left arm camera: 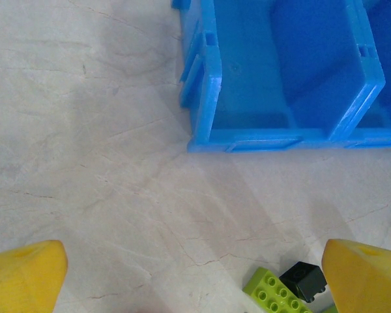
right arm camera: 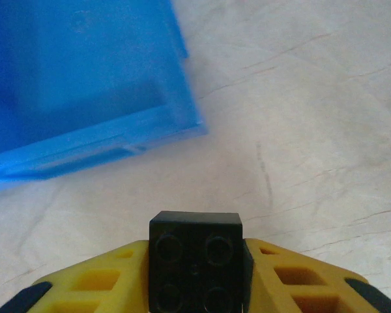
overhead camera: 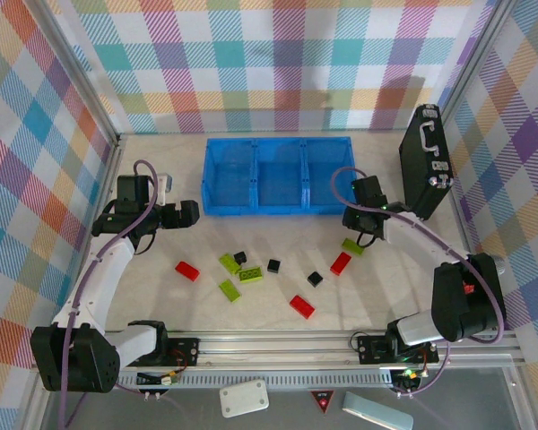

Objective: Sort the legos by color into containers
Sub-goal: Place the lego in the container.

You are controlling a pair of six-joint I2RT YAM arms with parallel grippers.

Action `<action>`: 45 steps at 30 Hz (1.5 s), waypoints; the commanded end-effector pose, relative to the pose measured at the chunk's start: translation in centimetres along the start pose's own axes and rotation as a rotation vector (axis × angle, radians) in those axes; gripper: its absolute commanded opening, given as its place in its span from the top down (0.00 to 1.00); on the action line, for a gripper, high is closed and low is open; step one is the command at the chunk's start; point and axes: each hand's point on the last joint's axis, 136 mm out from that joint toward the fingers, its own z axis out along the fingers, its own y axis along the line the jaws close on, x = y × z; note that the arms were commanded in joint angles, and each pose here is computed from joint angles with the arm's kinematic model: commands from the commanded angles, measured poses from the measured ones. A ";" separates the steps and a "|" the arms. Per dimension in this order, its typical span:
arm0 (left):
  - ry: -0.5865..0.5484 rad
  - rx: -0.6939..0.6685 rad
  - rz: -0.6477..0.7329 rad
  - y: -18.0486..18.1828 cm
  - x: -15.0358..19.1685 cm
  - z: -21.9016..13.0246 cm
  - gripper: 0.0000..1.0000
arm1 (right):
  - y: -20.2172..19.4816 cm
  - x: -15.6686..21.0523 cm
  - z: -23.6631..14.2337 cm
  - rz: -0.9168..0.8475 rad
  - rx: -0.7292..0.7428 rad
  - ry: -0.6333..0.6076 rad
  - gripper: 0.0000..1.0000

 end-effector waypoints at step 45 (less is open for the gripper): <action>-0.042 0.029 -0.015 -0.3 -0.3 -0.8 0.00 | 37.6 -1.4 2.7 -0.392 -0.387 -0.098 0.69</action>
